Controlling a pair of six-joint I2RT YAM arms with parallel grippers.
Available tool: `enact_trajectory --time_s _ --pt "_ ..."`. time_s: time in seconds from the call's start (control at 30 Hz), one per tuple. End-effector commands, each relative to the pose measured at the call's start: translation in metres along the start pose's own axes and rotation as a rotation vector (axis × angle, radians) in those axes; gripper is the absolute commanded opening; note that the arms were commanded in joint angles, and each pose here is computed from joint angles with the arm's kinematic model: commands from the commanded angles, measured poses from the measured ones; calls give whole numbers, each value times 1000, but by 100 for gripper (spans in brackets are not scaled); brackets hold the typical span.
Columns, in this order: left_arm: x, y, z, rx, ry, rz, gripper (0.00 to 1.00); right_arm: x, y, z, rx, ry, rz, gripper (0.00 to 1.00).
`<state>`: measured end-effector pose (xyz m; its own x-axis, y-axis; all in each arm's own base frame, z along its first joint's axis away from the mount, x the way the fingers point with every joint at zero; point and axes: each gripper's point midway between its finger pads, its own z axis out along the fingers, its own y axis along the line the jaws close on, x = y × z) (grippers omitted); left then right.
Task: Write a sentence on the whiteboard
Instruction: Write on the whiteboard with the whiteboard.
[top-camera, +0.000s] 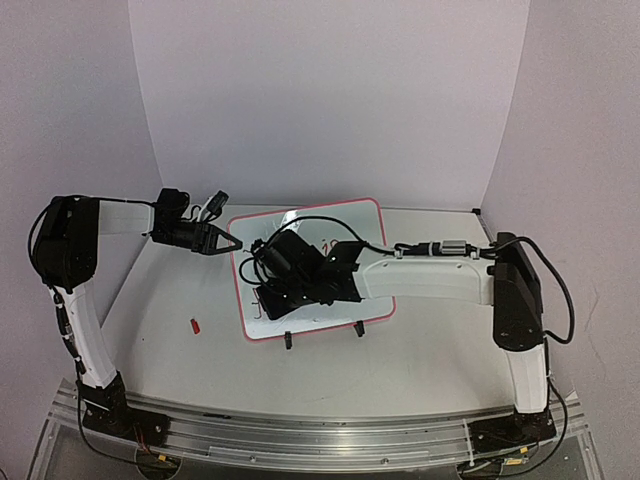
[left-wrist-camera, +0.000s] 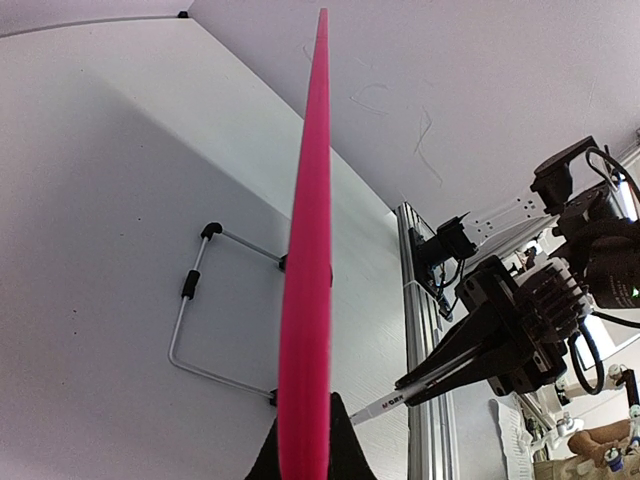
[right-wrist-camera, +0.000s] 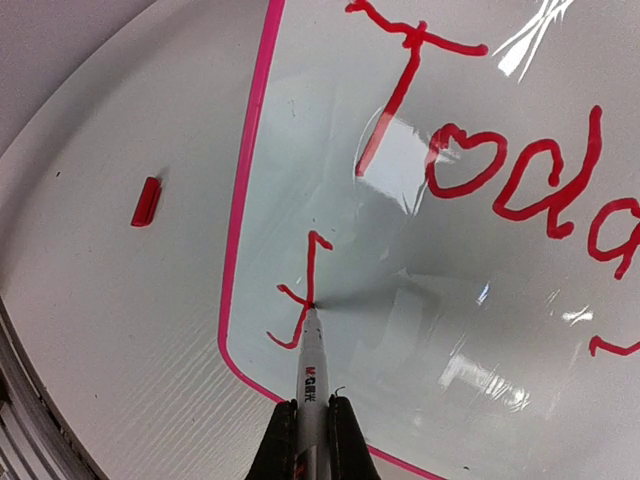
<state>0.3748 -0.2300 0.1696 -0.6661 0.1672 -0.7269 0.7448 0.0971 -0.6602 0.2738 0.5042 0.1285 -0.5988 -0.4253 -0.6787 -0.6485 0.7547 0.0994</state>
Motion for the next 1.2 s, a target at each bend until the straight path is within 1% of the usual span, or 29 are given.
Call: enact_trajectory --time_s 0.0,0.13,0.4,0.57,0.73,1.17 --pt "17 16 15 -60 64 47 0 -7 -30 -13 115 -26 -1 0" --pt "17 16 16 -59 66 48 0 -7 -29 -14 107 -21 -5 0" --pt "19 17 16 -57 67 44 0 -17 -4 -32 -42 -21 28 0" --pt "18 18 16 -58 66 44 0 -26 -4 -42 -47 -50 30 0" --pt "17 18 16 -58 65 45 0 -26 3 -44 -90 -45 47 0" --pt "16 17 15 -61 65 48 0 -22 -8 -30 -21 -45 24 0"
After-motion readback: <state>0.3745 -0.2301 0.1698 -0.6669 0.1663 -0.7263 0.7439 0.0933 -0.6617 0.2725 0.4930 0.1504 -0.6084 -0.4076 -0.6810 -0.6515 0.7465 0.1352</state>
